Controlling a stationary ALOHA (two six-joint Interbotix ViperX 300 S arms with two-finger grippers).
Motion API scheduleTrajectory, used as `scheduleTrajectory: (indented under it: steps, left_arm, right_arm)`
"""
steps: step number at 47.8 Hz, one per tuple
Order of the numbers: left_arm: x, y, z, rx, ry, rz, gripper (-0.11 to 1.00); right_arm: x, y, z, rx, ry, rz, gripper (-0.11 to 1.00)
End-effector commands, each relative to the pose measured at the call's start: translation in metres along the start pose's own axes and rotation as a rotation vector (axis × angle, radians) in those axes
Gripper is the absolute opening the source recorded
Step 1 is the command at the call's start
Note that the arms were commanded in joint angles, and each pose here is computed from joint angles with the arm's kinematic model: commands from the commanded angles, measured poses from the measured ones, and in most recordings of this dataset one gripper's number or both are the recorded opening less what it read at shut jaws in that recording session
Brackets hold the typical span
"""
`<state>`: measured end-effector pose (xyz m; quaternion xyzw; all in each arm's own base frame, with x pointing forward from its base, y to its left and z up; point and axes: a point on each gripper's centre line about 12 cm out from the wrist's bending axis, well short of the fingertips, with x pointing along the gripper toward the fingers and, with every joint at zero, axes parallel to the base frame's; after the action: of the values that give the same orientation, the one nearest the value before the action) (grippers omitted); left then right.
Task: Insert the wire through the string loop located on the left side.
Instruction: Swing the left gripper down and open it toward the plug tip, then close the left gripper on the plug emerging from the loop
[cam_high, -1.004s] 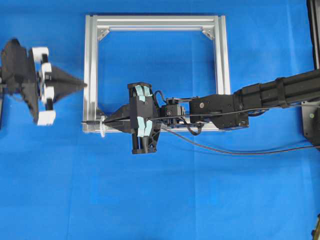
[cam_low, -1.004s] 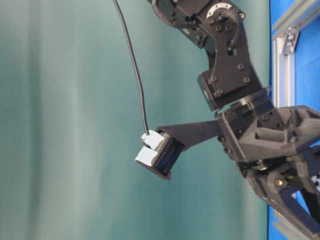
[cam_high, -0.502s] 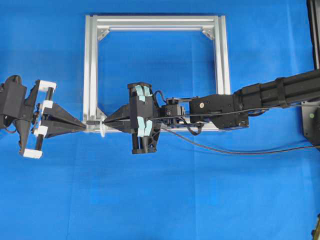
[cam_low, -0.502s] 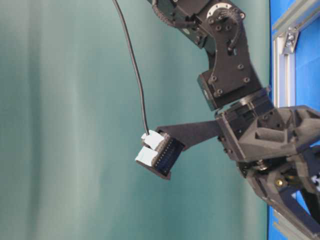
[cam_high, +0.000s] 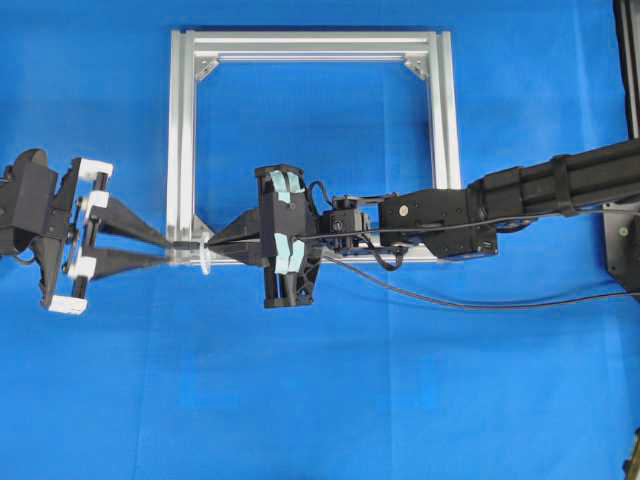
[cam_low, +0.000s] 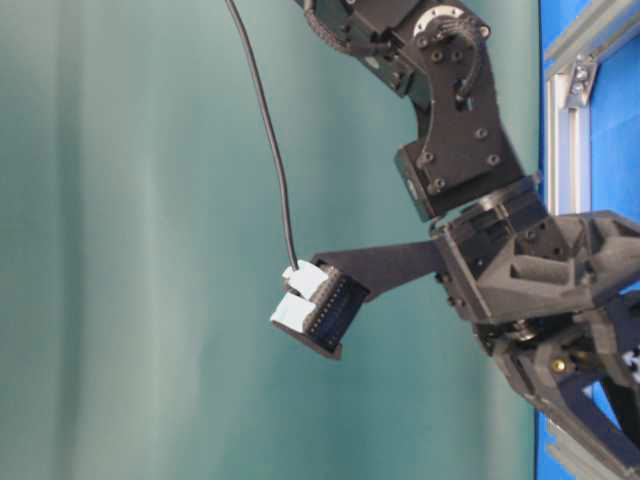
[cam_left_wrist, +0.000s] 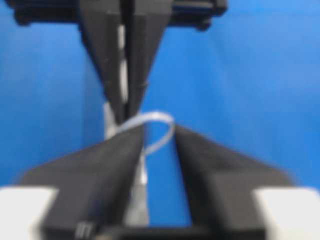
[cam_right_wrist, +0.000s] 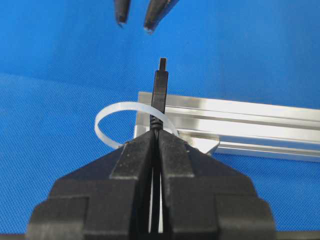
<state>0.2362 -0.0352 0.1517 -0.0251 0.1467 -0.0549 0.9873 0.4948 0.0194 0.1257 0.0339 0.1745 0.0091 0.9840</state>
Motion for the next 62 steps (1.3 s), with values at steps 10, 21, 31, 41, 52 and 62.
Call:
scheduleTrajectory:
  steps: [10,21,31,41,52,62]
  left_arm:
    - [0.003,0.001,0.008,-0.002,-0.025,0.003,0.86]
    - [0.004,0.005,0.005,-0.009,-0.011,0.023,0.88]
    - [0.022,0.017,-0.018,-0.021,0.104,0.070,0.88]
    - [0.040,0.018,-0.023,-0.021,0.139,0.074,0.87]
    - [0.037,0.018,-0.025,-0.021,0.145,0.075,0.87]
    - [0.037,0.018,-0.025,-0.021,0.144,0.075,0.87]
  right_arm:
    - [-0.002,0.001,0.015,0.000,-0.037,0.003,0.00]
    - [-0.002,0.001,0.015,0.000,-0.040,0.004,0.00]
    - [-0.002,0.001,0.015,0.000,-0.040,0.004,0.00]
    - [-0.002,0.001,0.013,0.002,-0.032,0.003,0.00]
    - [-0.002,0.001,0.014,0.002,-0.035,0.003,0.00]
    - [-0.002,0.002,0.013,0.001,-0.032,0.005,0.00]
